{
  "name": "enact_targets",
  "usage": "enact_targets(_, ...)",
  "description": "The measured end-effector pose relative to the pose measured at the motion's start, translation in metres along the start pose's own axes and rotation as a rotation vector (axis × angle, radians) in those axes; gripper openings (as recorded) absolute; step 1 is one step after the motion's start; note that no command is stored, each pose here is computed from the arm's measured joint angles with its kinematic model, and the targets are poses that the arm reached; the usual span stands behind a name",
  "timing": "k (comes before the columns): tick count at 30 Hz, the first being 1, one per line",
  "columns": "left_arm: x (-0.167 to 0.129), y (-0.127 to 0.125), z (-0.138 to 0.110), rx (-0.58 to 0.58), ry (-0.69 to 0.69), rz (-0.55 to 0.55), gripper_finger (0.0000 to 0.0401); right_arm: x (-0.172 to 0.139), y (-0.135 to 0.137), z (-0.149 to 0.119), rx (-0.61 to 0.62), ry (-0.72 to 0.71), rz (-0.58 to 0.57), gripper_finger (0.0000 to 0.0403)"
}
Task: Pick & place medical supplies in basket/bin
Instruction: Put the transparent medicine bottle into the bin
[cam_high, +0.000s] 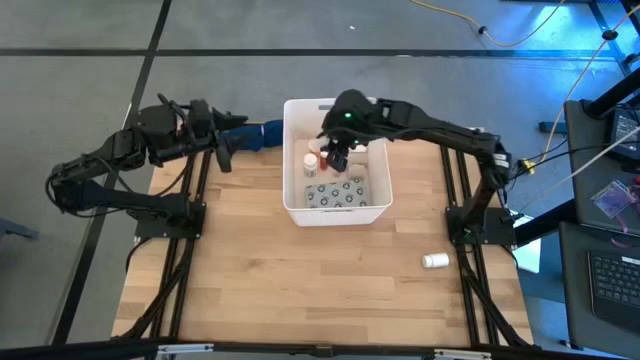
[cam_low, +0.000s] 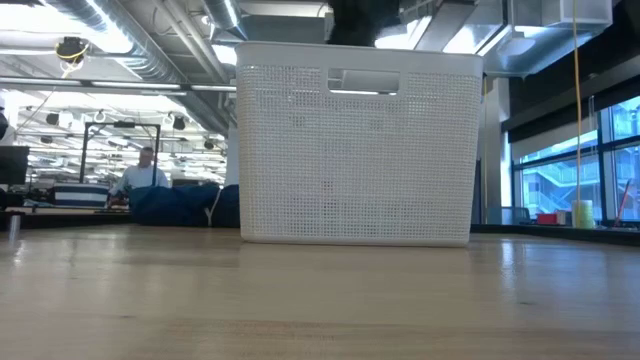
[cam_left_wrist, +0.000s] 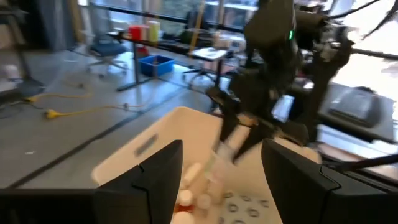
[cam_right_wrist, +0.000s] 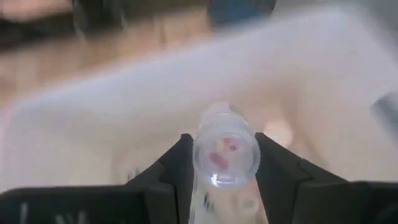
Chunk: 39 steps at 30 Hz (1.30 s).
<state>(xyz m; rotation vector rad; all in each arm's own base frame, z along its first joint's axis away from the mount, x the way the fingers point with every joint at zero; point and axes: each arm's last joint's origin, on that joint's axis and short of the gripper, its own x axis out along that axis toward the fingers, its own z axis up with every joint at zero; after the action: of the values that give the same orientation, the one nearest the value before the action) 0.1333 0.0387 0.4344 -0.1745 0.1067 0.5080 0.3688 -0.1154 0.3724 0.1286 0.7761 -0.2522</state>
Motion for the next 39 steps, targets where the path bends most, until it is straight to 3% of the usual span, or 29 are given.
enact_targets(5,0.001,0.005,0.001,0.017,-0.012,0.084,0.0212,0.033,-0.015,-0.019,-0.022,0.198,0.002,0.0132)
enact_targets(15,0.001,0.013,0.002,0.002,-0.031,0.196,0.0212,0.089,-0.027,-0.041,-0.12,0.376,0.023,0.0132)
enact_targets(39,0.004,0.021,0.003,-0.005,-0.034,0.261,0.0212,0.149,-0.031,-0.071,-0.169,0.535,0.059,0.0141)
